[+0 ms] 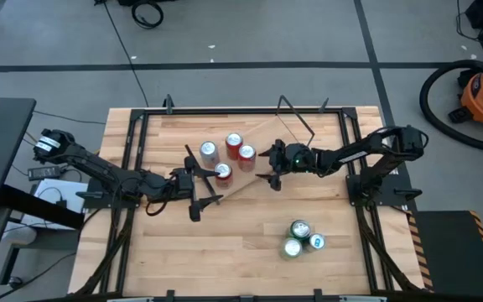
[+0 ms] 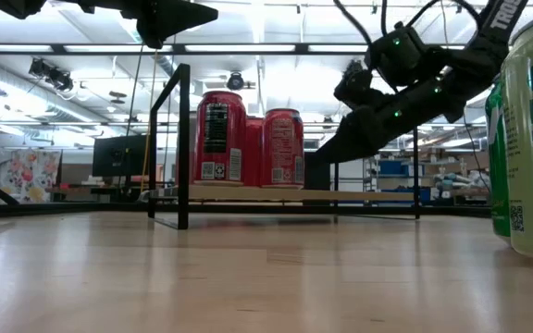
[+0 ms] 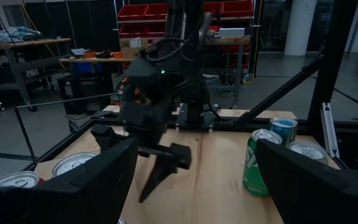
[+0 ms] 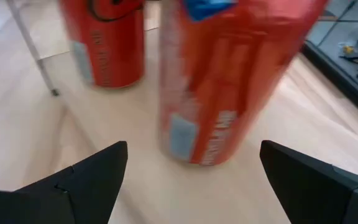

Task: Place canned beverage on shelf
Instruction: Put the red soda can on the shelf

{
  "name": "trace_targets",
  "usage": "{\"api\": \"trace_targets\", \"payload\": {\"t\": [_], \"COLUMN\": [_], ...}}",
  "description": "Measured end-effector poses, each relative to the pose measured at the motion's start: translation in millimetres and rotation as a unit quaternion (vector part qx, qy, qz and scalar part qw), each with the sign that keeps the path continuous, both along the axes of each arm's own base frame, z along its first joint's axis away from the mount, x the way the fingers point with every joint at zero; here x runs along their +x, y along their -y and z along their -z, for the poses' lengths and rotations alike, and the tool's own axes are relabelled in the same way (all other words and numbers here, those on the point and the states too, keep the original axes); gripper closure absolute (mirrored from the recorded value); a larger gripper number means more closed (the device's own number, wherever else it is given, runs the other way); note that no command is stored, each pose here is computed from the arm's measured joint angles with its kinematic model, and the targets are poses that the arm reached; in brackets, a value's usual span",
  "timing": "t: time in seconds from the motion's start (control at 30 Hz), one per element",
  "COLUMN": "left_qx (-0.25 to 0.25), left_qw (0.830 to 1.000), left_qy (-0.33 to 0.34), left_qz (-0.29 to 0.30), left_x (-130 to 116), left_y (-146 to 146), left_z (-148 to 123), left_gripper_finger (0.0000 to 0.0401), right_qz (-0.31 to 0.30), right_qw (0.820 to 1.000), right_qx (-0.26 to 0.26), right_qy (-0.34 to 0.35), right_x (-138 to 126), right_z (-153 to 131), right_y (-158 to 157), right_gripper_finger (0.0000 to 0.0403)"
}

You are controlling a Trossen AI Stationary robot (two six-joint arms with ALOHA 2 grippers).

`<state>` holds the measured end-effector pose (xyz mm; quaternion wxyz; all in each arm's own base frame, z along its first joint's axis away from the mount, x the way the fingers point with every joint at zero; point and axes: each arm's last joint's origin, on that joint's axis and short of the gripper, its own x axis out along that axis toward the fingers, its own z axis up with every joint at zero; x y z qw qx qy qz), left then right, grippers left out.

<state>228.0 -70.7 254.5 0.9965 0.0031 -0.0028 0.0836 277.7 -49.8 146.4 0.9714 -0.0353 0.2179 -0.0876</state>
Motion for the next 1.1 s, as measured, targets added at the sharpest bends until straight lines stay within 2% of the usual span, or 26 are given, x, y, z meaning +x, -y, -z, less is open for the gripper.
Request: {"api": "trace_targets", "payload": {"t": [0.2,0.4,0.63,1.1], "left_qx": [0.000,0.000,0.000,0.003], "left_qw": [1.000,1.000,1.000,1.000], "left_qy": [0.000,0.000,0.000,0.000], "left_qz": [0.000,0.000,0.000,0.000], "left_x": [0,0,0,0], "left_y": [0,0,0,0], "left_z": [0,0,0,0], "left_gripper_finger": [0.0065,0.0065,0.0065,0.0065], "right_qz": [0.017,-0.033,-0.060,-0.079], "right_qw": [1.000,0.999,0.998,0.995], "right_qx": [-0.008,0.005,0.006,0.015], "right_qy": [0.008,0.010,0.013,0.051], "right_x": [-1,-3,-5,-6], "right_z": [-1,-1,-1,-9], "right_y": [10,17,23,37], "right_gripper_finger": [0.0026,0.0026,0.0030,0.0031]}}
